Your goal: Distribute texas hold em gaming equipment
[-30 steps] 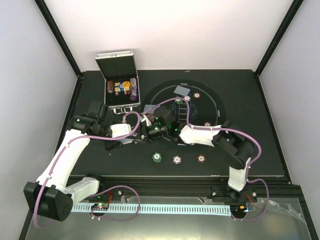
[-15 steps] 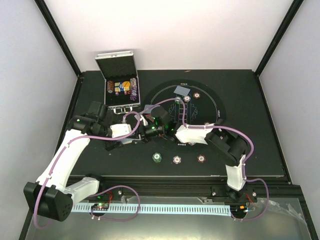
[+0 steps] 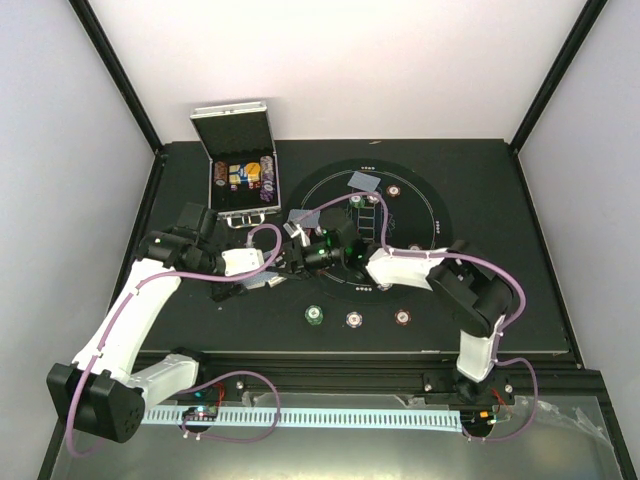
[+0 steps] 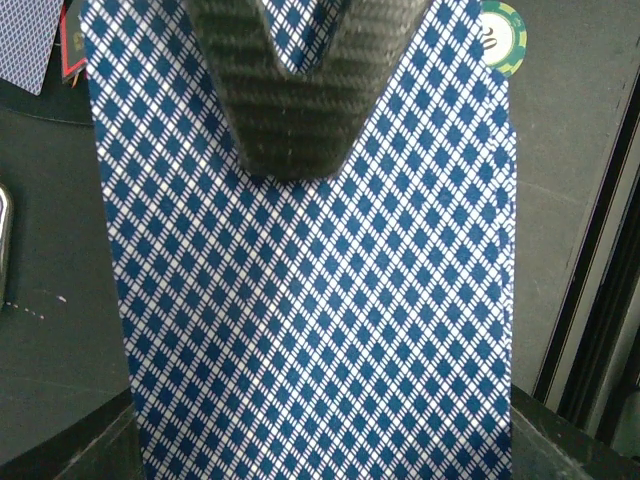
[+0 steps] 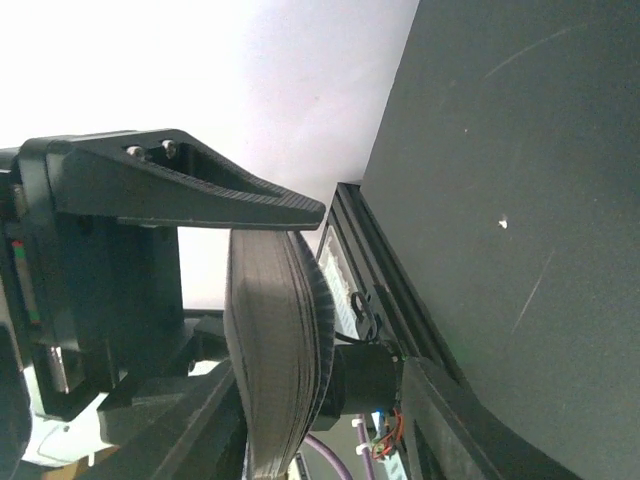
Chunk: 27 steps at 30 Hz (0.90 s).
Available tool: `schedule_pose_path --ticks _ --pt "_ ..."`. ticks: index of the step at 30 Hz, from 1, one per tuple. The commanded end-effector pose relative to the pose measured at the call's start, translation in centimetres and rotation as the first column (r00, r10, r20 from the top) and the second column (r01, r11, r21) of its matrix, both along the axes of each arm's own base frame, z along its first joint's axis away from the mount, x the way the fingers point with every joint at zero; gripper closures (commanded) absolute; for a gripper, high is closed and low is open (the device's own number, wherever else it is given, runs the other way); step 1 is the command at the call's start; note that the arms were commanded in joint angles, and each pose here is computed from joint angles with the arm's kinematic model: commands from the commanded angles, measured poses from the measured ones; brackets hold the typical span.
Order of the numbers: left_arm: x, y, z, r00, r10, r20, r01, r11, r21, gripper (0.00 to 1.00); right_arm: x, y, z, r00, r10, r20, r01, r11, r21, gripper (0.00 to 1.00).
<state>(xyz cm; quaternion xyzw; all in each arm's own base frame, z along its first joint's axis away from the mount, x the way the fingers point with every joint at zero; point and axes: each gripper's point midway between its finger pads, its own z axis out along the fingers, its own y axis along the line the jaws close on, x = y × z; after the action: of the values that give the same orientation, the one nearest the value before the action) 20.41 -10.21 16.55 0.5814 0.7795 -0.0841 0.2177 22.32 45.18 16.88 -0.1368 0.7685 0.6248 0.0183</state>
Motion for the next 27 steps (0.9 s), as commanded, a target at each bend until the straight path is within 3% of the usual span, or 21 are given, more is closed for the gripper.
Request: schedule_pose_path --ticks 1,11,17,19,22,24,27 --pt "0.4 -0.4 1.8 0.999 0.0 0.046 0.002 1.0 -0.029 0.98 0.8 -1.8 -1.4 0.999 -0.048 -0.004 0.048 0.996 -0.072 0.6" --pt "0.4 -0.3 1.8 0.999 0.001 0.049 0.001 1.0 -0.027 0.98 1.4 -3.4 0.3 0.996 -0.079 0.043 0.082 0.993 -0.082 0.92" --pt "0.4 -0.3 1.8 0.999 0.001 0.047 0.0 1.0 -0.026 0.98 1.2 -3.7 1.0 0.996 -0.08 0.044 0.083 0.994 -0.066 0.99" --pt "0.4 -0.3 1.8 0.999 0.0 0.047 0.001 1.0 -0.027 0.99 1.1 -3.6 1.1 0.996 -0.075 0.041 0.078 0.996 -0.054 0.92" --pt "0.5 -0.4 1.8 0.999 0.0 0.047 0.001 1.0 -0.027 0.98 0.8 -3.3 1.2 0.998 -0.059 0.032 0.061 0.997 -0.038 0.66" --pt "0.5 -0.3 1.8 0.999 0.001 0.046 0.0 1.0 -0.027 0.98 0.6 -3.1 1.2 0.998 -0.055 0.027 0.056 0.998 -0.04 0.55" --pt "0.4 -0.3 1.8 0.999 0.0 0.045 0.001 1.0 -0.028 0.99 0.9 -3.2 0.9 0.997 -0.069 0.037 0.071 0.996 -0.062 0.53"
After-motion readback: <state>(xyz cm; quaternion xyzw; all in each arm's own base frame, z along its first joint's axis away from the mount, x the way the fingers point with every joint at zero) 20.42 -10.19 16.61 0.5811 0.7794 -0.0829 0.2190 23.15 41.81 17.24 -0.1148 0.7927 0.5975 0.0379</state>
